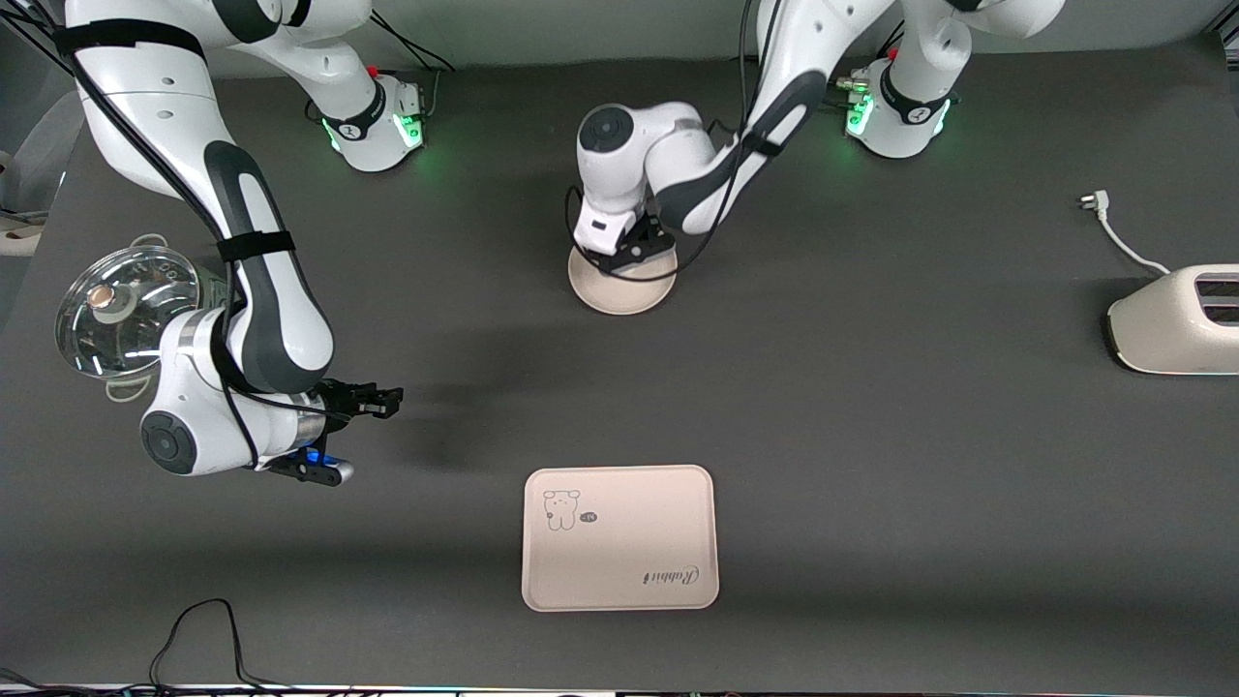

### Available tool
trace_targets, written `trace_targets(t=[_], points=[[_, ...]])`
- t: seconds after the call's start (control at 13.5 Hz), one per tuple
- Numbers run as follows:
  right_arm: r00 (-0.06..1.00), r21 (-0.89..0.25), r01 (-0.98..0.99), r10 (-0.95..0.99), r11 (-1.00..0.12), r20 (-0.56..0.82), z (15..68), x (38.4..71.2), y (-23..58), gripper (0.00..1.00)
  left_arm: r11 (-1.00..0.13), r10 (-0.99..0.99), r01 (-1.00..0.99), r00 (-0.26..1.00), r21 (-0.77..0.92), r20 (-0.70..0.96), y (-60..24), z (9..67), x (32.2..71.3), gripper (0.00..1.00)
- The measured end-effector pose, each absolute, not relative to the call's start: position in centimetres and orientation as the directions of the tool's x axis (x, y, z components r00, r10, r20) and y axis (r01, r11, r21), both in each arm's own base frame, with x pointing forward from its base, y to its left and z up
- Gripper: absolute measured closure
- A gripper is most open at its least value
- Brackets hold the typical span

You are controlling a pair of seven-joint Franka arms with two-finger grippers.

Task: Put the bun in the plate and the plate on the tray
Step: 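Carry the bun over the white plate with the left gripper, then lower the bun onto the plate and open the left gripper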

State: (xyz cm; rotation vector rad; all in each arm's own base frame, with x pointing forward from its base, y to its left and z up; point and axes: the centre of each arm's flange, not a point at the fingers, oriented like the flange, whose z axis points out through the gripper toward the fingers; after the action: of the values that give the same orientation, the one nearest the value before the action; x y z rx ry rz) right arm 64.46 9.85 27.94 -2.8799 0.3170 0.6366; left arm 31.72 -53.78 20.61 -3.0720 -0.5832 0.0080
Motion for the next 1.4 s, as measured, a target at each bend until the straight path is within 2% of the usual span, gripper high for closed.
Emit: trace_targets(t=[0.07, 0.15, 0.22, 0.3, 0.52, 0.59, 0.89, 1.11, 1.4], points=[[0.888, -0.128, -0.236, -0.16, -0.963, -0.43, 28.0, 64.5, 9.8, 0.26, -0.93, 0.368, 0.368, 0.93, -0.012, 0.003, -53.9, 20.3, 31.8, 0.68], [0.891, -0.134, -0.226, -0.15, -0.965, -0.428, 28.1, 64.5, 9.8, 0.15, -0.928, 0.373, 0.373, 0.928, -0.004, 0.007, -54.0, 20.6, 32.0, 0.63], [0.892, -0.139, -0.223, -0.144, -0.965, -0.428, 28.3, 64.5, 9.7, 0.04, -0.926, 0.377, 0.377, 0.926, 0.002, 0.011, -54.2, 21.0, 32.1, 0.51], [0.891, -0.152, -0.224, -0.139, -0.963, -0.432, 28.5, 64.5, 9.8, 0.0, -0.925, 0.38, 0.38, 0.925, 0.007, 0.013, -54.3, 21.2, 32.3, 0.39], [0.891, -0.201, -0.213, -0.106, -0.956, -0.442, 28.8, 64.3, 10.1, 0.0, -0.924, 0.383, 0.383, 0.924, 0.009, 0.016, -54.4, 21.3, 32.3, 0.04], [0.885, -0.203, -0.21, -0.098, -0.956, -0.454, 28.7, 64.1, 10.2, 0.0, -0.923, 0.384, 0.384, 0.923, 0.009, 0.017, -54.4, 21.3, 32.3, 0.0], [0.871, -0.213, -0.197, -0.071, -0.957, -0.486, 29.3, 62.8, 10.6, 0.0, -0.914, 0.406, 0.406, 0.913, 0.015, 0.041, -54.1, 23.2, 33.9, 0.0], [0.879, -0.234, -0.151, -0.022, -0.96, -0.477, 31.7, 60.6, 13.1, 0.0, -0.91, 0.412, 0.416, 0.904, -0.009, 0.117, -51.4, 29.5, 38.0, 0.0], [0.908, -0.324, -0.094, 0.052, -0.941, -0.416, 34.1, 54.6, 18.6, 0.0, -0.904, 0.421, 0.428, 0.898, -0.025, 0.13, -42.5, 37.8, 46.6, 0.0]])
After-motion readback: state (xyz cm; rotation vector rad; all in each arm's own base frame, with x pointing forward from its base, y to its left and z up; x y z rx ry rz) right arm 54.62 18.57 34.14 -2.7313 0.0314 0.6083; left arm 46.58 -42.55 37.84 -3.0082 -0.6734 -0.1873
